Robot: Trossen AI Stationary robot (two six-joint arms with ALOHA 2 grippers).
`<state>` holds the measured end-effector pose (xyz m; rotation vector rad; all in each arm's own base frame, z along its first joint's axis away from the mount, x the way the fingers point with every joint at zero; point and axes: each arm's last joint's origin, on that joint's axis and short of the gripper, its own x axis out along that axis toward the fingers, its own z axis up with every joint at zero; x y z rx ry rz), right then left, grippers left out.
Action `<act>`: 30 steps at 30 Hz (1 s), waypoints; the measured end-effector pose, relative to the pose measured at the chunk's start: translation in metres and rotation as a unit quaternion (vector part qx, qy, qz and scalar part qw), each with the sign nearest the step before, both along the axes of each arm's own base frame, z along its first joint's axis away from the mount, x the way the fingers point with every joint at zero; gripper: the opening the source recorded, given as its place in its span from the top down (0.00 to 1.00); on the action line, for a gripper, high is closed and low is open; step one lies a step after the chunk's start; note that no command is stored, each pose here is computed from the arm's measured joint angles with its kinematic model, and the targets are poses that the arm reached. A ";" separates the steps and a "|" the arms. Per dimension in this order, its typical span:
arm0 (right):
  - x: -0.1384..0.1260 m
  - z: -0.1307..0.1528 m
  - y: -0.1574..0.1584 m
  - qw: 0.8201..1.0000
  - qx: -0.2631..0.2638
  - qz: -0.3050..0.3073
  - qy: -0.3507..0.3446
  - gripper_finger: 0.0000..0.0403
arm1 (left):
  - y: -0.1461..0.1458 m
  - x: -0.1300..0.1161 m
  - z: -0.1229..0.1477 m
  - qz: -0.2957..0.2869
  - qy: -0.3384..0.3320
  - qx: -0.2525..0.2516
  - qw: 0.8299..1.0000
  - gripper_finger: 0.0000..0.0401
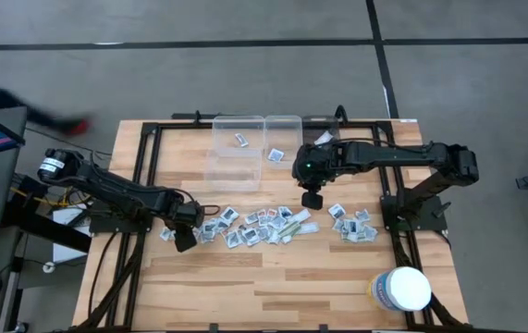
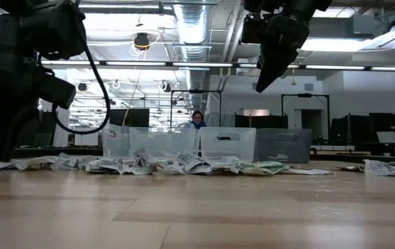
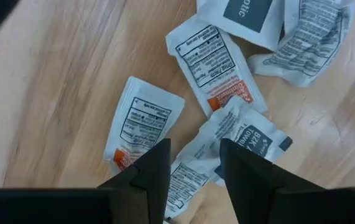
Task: Pick & Place First Aid Supplies
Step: Put the towelette pack into the bottom transparent bin
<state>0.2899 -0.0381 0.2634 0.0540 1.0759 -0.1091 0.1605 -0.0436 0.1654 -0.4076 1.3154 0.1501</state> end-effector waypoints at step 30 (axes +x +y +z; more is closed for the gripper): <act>0.000 0.000 0.000 1.000 0.000 0.000 0.002 1.00 | -0.001 0.000 -0.002 -0.008 -0.004 -0.015 1.000 0.98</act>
